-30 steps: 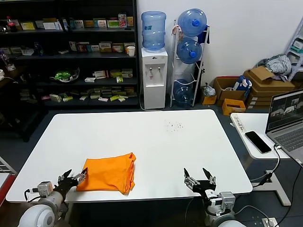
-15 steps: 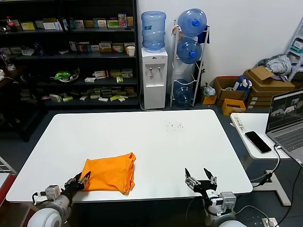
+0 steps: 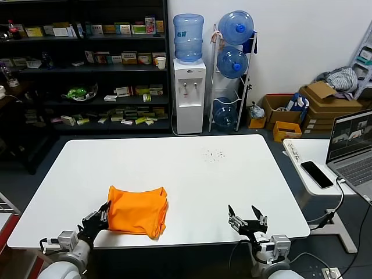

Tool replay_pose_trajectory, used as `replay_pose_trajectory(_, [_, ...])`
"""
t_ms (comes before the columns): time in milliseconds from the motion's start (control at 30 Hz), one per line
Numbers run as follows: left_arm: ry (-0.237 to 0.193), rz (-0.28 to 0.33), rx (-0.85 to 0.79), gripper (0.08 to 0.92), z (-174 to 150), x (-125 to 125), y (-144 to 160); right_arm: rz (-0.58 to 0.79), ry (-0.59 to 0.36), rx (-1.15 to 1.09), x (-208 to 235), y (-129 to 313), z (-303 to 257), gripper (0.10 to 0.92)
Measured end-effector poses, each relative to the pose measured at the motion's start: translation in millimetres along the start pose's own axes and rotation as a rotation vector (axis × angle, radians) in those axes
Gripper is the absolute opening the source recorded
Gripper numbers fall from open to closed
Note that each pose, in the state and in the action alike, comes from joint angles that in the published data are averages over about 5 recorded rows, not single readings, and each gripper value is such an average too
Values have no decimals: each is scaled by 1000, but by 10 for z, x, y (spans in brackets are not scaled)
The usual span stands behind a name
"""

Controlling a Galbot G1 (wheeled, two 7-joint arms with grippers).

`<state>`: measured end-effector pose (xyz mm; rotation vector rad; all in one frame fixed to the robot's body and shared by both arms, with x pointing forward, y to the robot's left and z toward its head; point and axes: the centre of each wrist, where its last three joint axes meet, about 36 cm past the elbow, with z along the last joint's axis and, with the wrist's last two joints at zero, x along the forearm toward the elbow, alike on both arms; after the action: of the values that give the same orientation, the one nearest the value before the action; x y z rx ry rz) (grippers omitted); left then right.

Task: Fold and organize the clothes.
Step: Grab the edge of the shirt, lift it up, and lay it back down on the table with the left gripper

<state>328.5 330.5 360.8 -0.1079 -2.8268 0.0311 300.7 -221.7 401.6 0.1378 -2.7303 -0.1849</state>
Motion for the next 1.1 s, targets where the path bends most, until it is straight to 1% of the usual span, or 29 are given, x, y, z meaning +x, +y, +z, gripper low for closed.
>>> replay_pose_trajectory(100, [-33,-7,-60,116,-162,94,-45,-5,-2,-3,-19,12,-4,823])
replay_pose_trajectory(167, [-50,-19,-102,116,-272,141,-22,-10,-5,-5,-33,24,-9,823])
replay_pose_trajectory(267, [-65,-53,-169,116,-438,178,119,-18,-10,-6,-54,42,-20,823])
replay_pose_trajectory(333, [-67,-87,-217,116,-544,189,276,-24,-13,-7,-70,54,-25,823])
replay_pose_trajectory(467, [-53,-173,-319,116,-710,199,700,-36,-16,-12,-108,82,-27,823])
replay_pose_trajectory(633, [-17,-303,-424,116,-840,228,1278,-50,-18,-16,-153,125,-27,823])
replay_pose_trajectory(700, [-6,-343,-446,116,-869,255,1428,-52,-19,-16,-162,135,-29,823])
replay_pose_trajectory(767, [1,-367,-456,116,-882,286,1507,-53,-19,-15,-165,140,-31,823])
replay_pose_trajectory(833, [2,-371,-447,116,-890,310,1502,-50,-20,-15,-164,141,-30,823])
replay_pose_trajectory(933, [-5,-342,-386,116,-894,317,1330,-44,-21,-15,-154,139,-26,823])
replay_pose_trajectory(1033, [-3,-277,-277,116,-863,283,988,-32,-23,-16,-132,128,-24,823])
replay_pose_trajectory(1100, [10,-220,-188,116,-817,238,704,-22,-25,-17,-113,116,-24,823])
